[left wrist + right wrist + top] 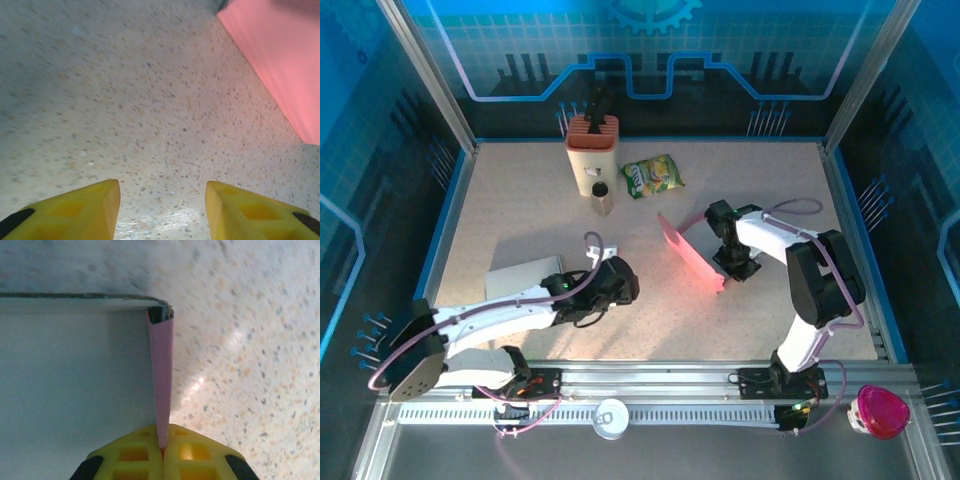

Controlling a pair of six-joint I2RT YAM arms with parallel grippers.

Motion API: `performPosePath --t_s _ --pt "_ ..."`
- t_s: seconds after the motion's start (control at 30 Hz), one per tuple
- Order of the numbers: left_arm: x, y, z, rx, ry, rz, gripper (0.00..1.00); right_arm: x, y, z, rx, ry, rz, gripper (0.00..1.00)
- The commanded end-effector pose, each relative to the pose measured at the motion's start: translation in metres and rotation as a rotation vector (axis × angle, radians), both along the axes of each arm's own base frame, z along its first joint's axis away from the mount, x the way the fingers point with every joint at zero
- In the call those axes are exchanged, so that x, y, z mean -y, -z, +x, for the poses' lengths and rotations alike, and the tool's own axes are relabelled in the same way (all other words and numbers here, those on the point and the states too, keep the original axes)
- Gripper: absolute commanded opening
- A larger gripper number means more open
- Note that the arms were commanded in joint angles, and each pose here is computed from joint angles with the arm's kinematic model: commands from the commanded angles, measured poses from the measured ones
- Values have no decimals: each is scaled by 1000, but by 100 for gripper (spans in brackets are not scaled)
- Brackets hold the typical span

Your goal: Fold the paper box

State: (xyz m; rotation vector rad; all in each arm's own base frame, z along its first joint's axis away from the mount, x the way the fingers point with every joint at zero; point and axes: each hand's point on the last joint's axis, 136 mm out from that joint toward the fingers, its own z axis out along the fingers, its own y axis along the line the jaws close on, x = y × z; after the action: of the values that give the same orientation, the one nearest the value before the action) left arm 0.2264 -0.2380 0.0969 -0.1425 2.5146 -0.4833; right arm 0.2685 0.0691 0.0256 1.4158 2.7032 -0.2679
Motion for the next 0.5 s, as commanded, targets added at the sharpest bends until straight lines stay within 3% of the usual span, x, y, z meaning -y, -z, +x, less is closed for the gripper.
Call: performPosePath --t_s 0.0,0.47 --pt "31 5 -3 -21 49 -65 48 -12 7 -32 -95 201 92 0" --pt "81 29 15 -15 114 -83 46 -55 33 -56 -145 396 279 0"
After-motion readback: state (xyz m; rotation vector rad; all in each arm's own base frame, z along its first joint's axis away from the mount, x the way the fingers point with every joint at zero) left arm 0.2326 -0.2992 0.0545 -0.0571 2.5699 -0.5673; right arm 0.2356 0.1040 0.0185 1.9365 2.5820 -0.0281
